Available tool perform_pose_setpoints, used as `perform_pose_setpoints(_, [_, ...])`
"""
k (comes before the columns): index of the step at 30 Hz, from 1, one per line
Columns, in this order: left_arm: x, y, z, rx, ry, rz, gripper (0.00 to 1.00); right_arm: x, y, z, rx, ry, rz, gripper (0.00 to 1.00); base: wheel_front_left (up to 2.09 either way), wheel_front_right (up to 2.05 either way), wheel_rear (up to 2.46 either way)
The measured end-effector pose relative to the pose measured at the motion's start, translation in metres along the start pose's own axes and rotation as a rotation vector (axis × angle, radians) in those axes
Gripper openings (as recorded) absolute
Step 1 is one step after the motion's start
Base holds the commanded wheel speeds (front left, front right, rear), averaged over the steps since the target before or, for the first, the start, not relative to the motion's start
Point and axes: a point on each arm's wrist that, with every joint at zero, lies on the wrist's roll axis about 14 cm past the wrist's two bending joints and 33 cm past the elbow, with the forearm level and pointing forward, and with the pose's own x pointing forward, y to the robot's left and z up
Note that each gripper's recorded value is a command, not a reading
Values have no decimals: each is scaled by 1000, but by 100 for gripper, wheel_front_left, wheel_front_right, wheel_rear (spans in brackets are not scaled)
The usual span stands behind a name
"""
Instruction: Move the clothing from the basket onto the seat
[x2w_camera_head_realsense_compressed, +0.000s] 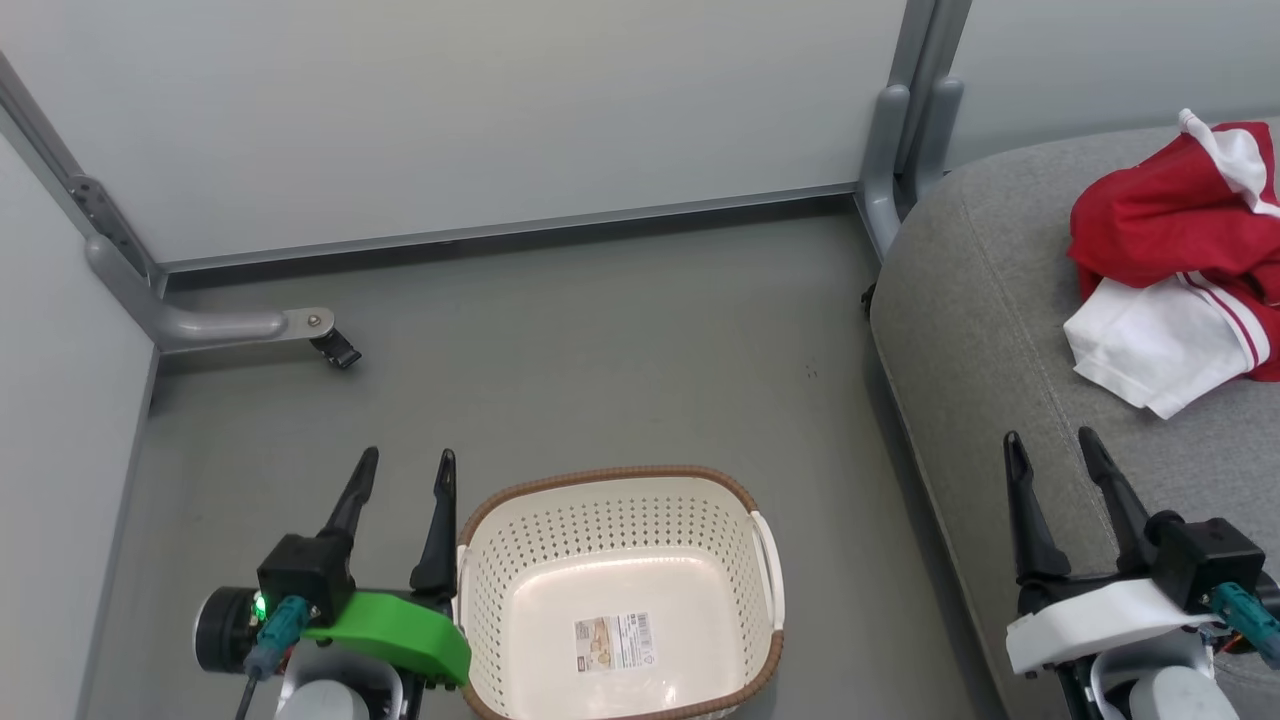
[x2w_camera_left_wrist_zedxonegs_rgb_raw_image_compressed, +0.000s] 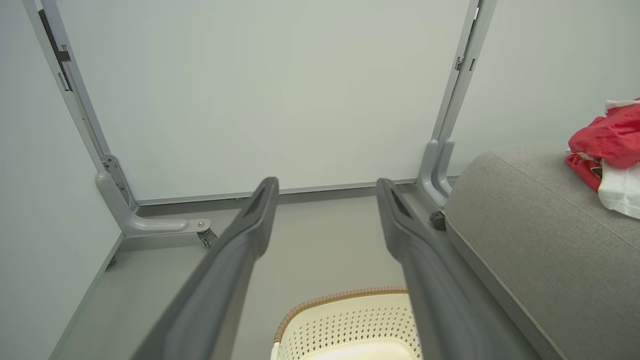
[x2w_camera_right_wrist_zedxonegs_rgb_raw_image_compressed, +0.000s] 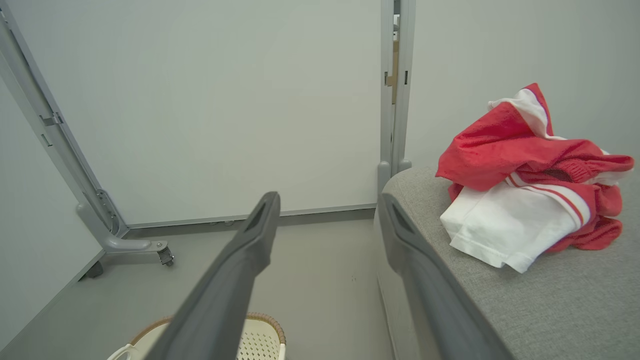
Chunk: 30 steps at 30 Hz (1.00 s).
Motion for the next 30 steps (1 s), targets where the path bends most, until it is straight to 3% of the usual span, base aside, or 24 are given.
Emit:
perform_pose_setpoints(8, [-16,5,-32,-35,107,28,0,-13,-2,-28,46,93,-26,0,0,0,0])
perform_pose_setpoints(30, [-14,31,-25,-418,95,161,0,-14,-17,-35,418,130,-137,0,0,0,0])
